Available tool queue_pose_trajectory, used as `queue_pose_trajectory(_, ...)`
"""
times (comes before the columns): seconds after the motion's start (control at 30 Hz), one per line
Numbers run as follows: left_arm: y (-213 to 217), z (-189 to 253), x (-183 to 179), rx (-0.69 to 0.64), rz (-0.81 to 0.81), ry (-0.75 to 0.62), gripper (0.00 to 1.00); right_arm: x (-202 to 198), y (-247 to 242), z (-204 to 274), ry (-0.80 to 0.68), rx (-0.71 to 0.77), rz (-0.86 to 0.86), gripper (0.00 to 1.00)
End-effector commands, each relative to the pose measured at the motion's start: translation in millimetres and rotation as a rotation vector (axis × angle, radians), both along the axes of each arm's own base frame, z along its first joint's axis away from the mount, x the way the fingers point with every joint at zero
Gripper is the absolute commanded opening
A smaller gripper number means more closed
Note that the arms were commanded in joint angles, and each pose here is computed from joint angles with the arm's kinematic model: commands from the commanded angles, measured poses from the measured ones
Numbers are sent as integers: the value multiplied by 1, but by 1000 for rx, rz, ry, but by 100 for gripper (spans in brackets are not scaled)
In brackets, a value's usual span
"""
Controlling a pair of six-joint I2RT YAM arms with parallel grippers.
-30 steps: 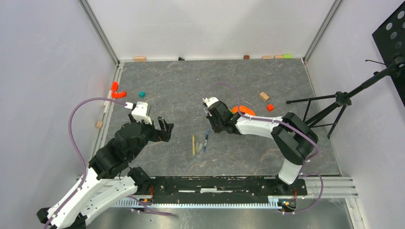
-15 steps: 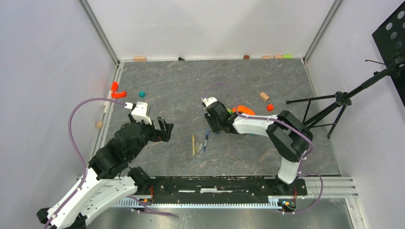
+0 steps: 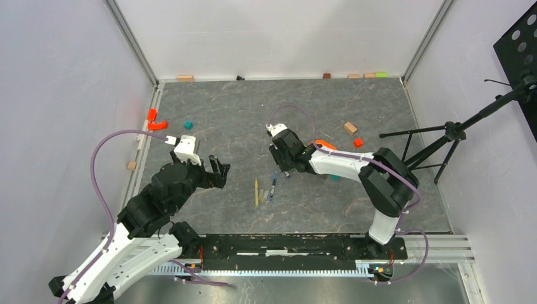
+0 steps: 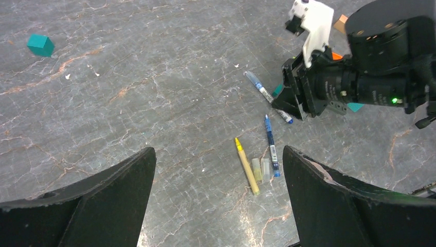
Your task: Insert the pens into the pen caps
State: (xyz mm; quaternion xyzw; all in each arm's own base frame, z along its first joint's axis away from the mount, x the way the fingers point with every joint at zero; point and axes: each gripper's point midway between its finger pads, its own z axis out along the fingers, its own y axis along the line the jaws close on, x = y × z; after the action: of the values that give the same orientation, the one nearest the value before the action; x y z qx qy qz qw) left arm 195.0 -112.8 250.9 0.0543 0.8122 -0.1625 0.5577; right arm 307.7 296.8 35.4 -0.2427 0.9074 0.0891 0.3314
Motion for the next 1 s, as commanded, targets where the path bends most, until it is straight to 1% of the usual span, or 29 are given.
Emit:
queue_pose_trajectory(0.0, 1, 1, 0, 25, -16, -13, 97, 15, 9, 66, -124, 72, -24, 45)
queue_pose_trajectory(0.17, -1, 1, -2, 19, -28, -12, 97, -2, 7, 75, -101, 93, -107, 54)
queue_pose_trajectory(0.3, -2, 1, -3, 13, -34, -9, 97, -33, 26, 73, -60, 182, -166, 59)
queue_pose_trajectory(0.4, -4, 0, -3, 11, -43, -4, 97, -49, 37, 67, -35, 213, -202, 58)
queue_pose_trajectory(0.57, -5, 1, -5, 0, -52, -5, 97, -54, 38, 52, -2, 195, -289, 55)
queue_pose_trajectory(0.73, -6, -1, -6, -4, -57, 4, 97, -57, 38, 46, 3, 192, -301, 54)
queue_pose_trajectory(0.87, -14, -9, -4, -6, -70, 40, 91, -57, 26, 47, -21, 157, -314, 53)
queue_pose_trajectory(0.97, -27, -19, -4, -12, -102, 98, 86, -54, 11, 58, -72, 137, -330, 53)
